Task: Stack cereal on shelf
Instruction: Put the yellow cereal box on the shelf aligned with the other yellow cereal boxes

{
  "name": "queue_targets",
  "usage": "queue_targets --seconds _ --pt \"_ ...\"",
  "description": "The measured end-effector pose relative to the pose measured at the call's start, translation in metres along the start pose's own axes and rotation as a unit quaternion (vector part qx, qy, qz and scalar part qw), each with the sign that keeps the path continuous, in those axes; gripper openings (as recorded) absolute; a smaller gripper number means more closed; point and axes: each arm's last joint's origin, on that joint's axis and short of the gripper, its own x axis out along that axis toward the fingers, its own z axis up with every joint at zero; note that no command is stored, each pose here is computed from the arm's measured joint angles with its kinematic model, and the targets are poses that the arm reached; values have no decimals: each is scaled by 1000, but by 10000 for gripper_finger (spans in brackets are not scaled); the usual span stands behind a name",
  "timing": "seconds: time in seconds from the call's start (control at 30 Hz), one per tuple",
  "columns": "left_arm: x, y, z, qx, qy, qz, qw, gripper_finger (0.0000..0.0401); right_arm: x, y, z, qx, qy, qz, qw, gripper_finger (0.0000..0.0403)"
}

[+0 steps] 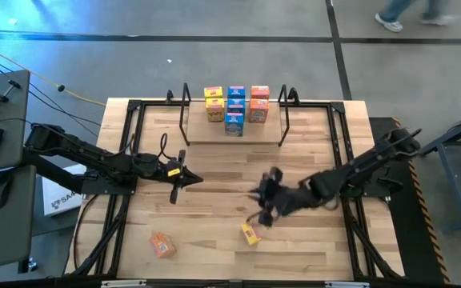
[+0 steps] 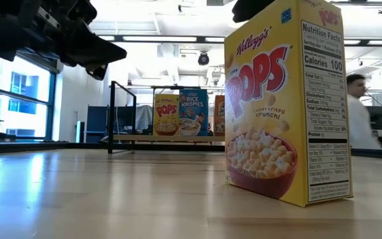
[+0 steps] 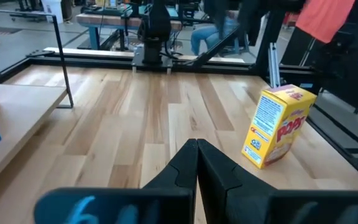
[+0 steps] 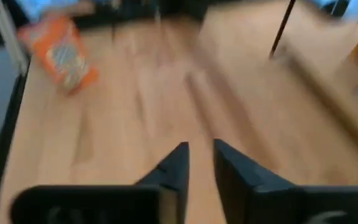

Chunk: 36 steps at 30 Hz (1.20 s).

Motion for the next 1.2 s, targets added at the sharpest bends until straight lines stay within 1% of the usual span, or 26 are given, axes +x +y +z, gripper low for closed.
queue_targets --seconds 0.13,0.27,0.37,0.43,0.57,0.7,0.83,1.07,1.2 --pt "0 0 0 0 1 0 1000 0 -1 37 0 35 63 -3 997 151" --pt "0 -1 0 -5 0 -2 1000 0 4 76 -4 80 120 -7 990 239" --pt "0 -3 0 -4 1 -7 1000 0 5 103 -5 111 152 -30 982 284" --pt "0 -4 0 -3 1 -9 1000 0 6 118 -6 132 172 -58 974 301" --pt "0 -6 0 -2 1 -13 1000 0 10 134 -8 165 199 -133 957 311" --pt "0 -6 -1 -1 1 -15 1000 0 25 143 -16 183 210 -184 943 312" --pt "0 -6 -1 -2 1 -15 1000 0 37 149 -22 206 207 -198 936 312" --pt "-1 -7 -1 -5 2 -16 1000 0 46 145 -34 247 202 -232 919 311" --pt "-1 -10 -1 -4 2 -24 1000 0 51 144 -43 250 202 -238 916 293"
